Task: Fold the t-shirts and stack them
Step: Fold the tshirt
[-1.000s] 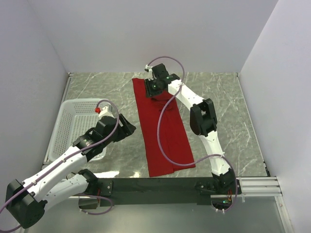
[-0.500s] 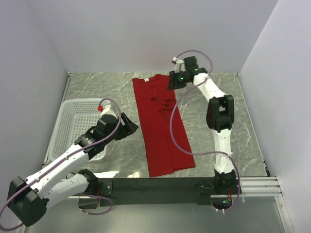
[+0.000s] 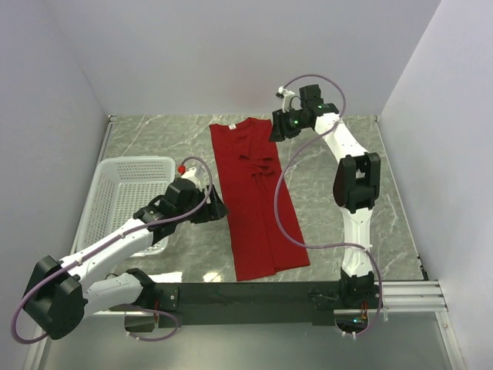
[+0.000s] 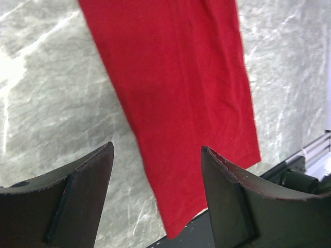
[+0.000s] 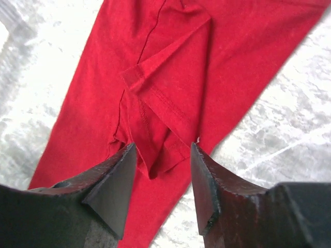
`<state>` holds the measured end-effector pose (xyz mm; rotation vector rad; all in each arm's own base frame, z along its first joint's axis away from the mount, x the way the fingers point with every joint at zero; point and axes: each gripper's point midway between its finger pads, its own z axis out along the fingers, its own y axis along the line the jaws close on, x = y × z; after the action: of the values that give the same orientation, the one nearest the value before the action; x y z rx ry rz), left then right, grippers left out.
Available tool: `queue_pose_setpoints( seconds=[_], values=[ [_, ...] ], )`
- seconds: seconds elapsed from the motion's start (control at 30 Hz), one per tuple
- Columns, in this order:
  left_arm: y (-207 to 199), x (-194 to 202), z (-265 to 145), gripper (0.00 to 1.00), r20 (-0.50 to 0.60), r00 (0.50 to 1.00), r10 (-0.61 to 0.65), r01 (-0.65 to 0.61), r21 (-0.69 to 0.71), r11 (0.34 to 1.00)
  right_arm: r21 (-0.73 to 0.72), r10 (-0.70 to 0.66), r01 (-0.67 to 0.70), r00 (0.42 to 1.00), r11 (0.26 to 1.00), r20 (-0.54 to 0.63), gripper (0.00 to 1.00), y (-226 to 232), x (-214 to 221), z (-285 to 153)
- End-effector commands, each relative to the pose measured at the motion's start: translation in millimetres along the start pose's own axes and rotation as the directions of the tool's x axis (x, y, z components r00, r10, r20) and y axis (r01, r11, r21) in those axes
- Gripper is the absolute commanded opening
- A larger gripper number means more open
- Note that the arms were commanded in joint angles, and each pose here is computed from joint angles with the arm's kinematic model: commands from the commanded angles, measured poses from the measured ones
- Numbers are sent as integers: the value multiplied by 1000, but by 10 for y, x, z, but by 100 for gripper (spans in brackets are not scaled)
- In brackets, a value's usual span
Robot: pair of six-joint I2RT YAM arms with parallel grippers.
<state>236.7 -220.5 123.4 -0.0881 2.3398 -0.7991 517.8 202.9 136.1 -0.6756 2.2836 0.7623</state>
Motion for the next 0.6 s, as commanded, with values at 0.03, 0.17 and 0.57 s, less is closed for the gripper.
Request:
queue_pose_setpoints(
  seconds=[0.03, 0.17, 0.57],
  values=[
    [-128, -100, -72, 73, 59, 998, 1, -5, 74, 997, 9, -113, 115, 989, 993, -92, 56, 135, 142, 159],
    [-80, -81, -175, 73, 85, 996, -31, 25, 74, 997, 71, -245, 256, 961, 964, -130, 59, 355, 130, 390],
    [0, -75, -330, 73, 117, 991, -70, 64, 50, 997, 306, 223, -215, 975, 927, 8, 58, 272, 24, 963]
  ],
)
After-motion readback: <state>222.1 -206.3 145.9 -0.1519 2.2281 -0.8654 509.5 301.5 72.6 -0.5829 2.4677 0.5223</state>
